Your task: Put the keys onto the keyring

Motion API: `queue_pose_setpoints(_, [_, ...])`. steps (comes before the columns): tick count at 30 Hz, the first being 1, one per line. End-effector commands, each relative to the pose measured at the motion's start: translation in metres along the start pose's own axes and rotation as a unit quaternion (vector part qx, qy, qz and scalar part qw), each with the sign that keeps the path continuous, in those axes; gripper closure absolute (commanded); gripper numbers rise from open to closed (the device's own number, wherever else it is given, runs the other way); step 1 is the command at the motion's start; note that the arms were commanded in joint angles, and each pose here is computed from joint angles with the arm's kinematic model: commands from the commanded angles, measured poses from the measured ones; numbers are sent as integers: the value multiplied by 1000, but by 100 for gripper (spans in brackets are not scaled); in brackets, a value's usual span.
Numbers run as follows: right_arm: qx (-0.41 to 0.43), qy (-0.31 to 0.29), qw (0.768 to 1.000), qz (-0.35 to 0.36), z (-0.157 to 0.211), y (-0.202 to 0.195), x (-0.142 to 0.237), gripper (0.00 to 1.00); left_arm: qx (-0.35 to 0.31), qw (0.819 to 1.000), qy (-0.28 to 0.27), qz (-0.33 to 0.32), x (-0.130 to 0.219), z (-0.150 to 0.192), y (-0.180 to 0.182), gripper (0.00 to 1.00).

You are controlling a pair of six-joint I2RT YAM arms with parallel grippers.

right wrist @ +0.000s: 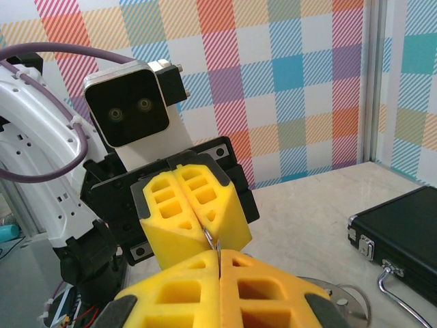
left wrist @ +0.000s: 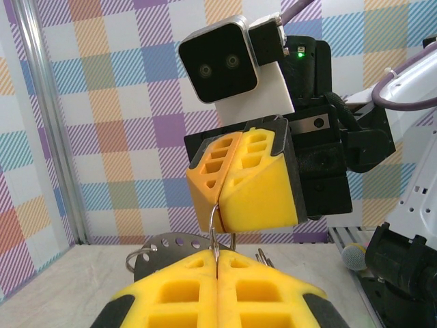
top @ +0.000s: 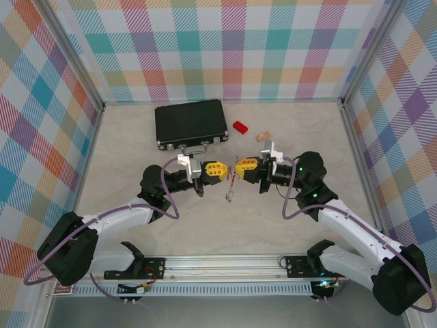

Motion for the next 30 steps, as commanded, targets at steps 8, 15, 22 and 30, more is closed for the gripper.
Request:
queue_pose_setpoints(8, [24, 3, 999, -32, -11, 10, -5, 100, -8, 1000, -11, 5, -6, -11, 7, 100])
queue_pose_setpoints(15, [33, 2, 999, -27, -11, 11, -5, 100, -8, 1000, -12, 2, -5, -11, 7, 100])
queue_pose_setpoints(22, [39, -2, 999, -9, -11, 10, -3, 100, -11, 1000, -15, 8, -4, -11, 5, 100])
queue_pose_setpoints(30, [36, -4, 999, 20, -11, 2, -4, 100, -21, 999, -30, 28, -3, -15, -1, 100])
Point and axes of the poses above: each hand's point on the last joint's axis, 136 mm out from that joint toward the fingers, its own x axis back along the fingers, its own y axis along the line the jaws close on, z = x × y, the point moved 6 cm from there along x, back along the fingers, and after that the axes turned 12 degrees about -x, right-handed, at the moved point
